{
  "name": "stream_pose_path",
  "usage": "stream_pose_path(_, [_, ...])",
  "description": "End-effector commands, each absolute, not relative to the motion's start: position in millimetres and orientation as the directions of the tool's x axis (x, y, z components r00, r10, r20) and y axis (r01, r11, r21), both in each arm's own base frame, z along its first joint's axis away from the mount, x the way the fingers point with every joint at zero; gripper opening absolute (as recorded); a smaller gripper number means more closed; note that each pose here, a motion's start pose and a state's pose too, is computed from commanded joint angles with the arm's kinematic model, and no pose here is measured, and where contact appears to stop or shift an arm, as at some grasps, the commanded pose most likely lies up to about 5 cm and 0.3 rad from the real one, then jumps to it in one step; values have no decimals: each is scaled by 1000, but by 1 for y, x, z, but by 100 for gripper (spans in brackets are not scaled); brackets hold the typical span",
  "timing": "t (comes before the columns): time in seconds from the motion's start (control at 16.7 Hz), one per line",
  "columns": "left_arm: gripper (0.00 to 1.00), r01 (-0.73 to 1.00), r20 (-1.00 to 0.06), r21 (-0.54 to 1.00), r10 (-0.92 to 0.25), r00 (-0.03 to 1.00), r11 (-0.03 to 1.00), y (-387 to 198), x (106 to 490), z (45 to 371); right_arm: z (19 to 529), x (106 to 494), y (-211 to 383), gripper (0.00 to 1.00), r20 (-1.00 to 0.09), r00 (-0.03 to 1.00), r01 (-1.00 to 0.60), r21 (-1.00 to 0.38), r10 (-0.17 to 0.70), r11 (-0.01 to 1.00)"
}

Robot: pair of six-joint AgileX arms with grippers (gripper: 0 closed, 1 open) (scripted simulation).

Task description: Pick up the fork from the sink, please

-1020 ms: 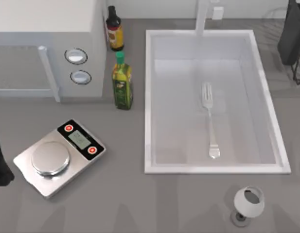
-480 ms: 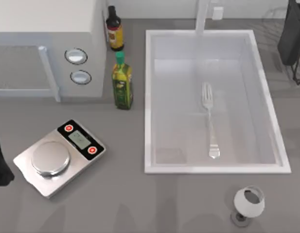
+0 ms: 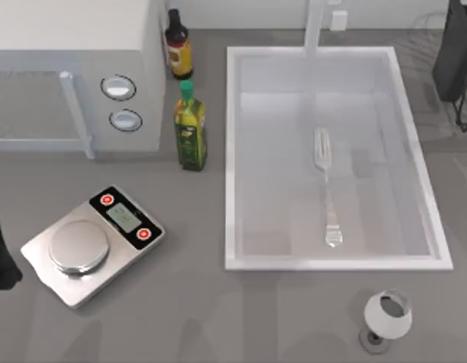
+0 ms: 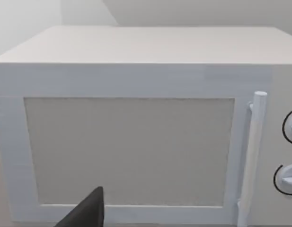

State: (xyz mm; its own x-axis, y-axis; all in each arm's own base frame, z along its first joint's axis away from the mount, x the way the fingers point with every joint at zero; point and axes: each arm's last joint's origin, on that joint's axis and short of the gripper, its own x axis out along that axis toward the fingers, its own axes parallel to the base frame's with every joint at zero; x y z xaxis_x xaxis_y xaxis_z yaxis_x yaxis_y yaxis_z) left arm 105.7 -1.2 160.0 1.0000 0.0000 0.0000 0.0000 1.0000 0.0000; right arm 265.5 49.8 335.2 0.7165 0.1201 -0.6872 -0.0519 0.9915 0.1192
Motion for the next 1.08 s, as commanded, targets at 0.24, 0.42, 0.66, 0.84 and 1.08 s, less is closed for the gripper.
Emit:
stream_pose_path(0.24, [100,0,0,0,0,1000,1000,-1,106,160,326,352,88,100,-846,521,-33,116,117,993])
stream_pose_path(0.42, [100,0,0,0,0,1000,1000,-1,106,160,294,406,119,100,-926,366,-17,96,96,995])
stream_pose_path(0.66, [100,0,0,0,0,1000,1000,-1,106,160,234,453,155,100,-982,178,-1,55,54,998])
stream_pose_path(0.84, [100,0,0,0,0,1000,1000,-1,106,160,192,469,173,100,-997,74,6,25,24,1000])
stream_pose_path(1.08, [100,0,0,0,0,1000,1000,-1,106,160,161,477,185,100,-1000,4,10,1,1,1000])
